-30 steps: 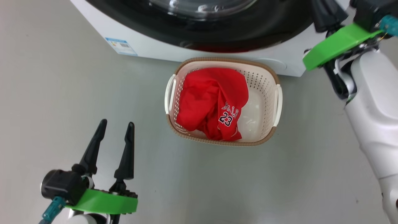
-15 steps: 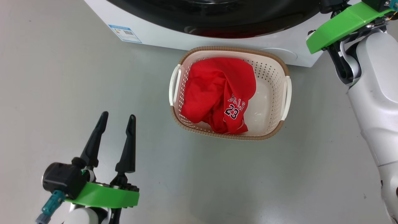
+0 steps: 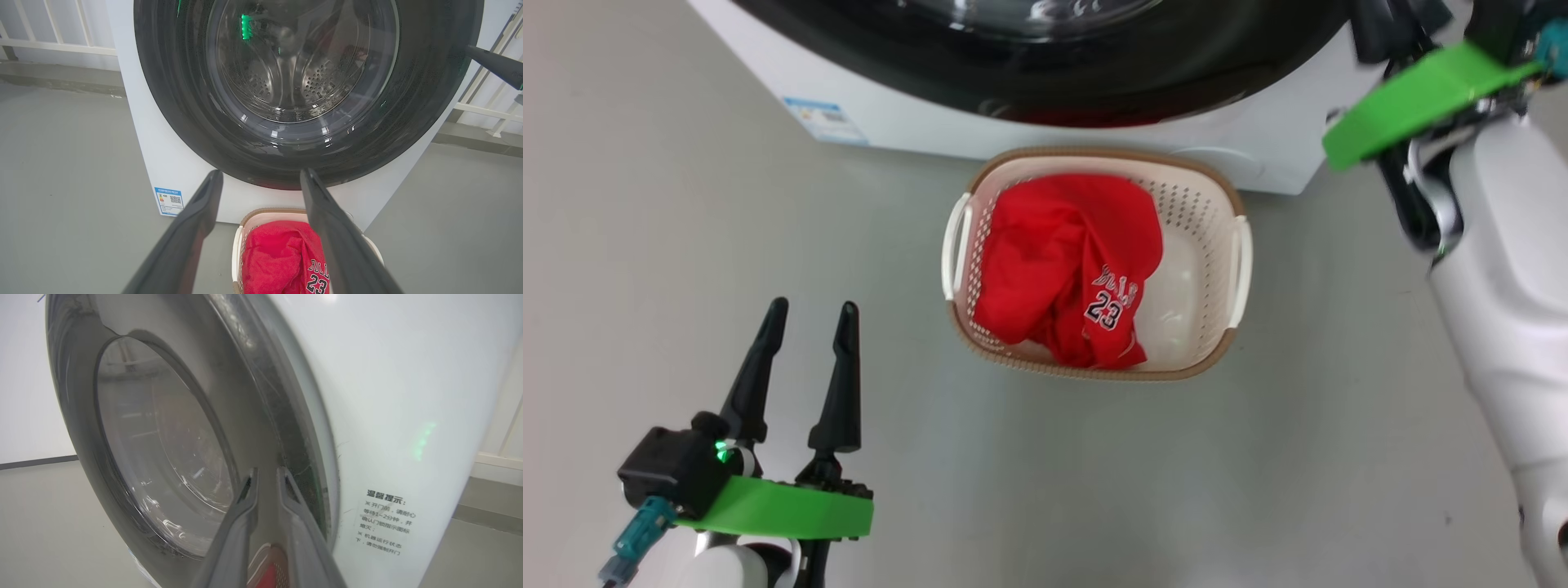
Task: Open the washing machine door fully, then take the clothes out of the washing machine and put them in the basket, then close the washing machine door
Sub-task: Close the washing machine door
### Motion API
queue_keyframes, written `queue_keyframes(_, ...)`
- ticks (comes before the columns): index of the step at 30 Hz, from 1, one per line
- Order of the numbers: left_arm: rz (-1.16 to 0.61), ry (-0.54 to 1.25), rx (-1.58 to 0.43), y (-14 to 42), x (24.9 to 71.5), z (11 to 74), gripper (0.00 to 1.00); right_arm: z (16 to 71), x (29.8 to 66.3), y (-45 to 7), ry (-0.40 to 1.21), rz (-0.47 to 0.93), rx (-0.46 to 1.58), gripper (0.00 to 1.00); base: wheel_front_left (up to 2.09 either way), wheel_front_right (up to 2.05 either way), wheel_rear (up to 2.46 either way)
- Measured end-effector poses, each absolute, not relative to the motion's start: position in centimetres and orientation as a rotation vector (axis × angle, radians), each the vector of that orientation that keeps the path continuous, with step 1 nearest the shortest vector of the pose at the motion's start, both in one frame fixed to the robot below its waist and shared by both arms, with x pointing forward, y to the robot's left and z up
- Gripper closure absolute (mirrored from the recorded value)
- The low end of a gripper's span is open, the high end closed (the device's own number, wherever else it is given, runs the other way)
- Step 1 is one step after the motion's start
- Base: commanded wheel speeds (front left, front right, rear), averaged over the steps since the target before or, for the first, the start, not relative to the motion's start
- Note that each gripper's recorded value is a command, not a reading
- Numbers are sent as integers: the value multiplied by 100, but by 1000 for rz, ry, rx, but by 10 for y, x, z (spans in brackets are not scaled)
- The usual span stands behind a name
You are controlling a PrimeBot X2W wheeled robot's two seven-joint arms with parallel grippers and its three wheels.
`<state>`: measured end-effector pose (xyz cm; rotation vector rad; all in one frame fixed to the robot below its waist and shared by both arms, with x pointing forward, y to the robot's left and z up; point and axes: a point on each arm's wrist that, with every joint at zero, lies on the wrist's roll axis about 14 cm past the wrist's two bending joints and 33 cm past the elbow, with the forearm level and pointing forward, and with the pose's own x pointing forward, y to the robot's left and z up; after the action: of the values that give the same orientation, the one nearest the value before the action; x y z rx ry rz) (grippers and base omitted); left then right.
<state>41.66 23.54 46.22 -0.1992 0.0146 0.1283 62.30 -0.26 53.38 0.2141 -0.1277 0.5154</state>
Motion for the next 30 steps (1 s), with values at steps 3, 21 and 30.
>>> queue_keyframes(3, 121, 1, -208, 233, 418, 467, 0, 533, 610, -13, -129, 500, 209, 0, 0, 0, 0)
queue_keyframes(21, 73, -81, -253, 218, 406, 498, 0, 544, 507, -96, -151, 323, 177, 0, 0, 0, 0)
queue_keyframes(30, 53, -101, -240, 211, 391, 507, 0, 544, 456, -139, -154, 216, 165, 0, 0, 0, 0)
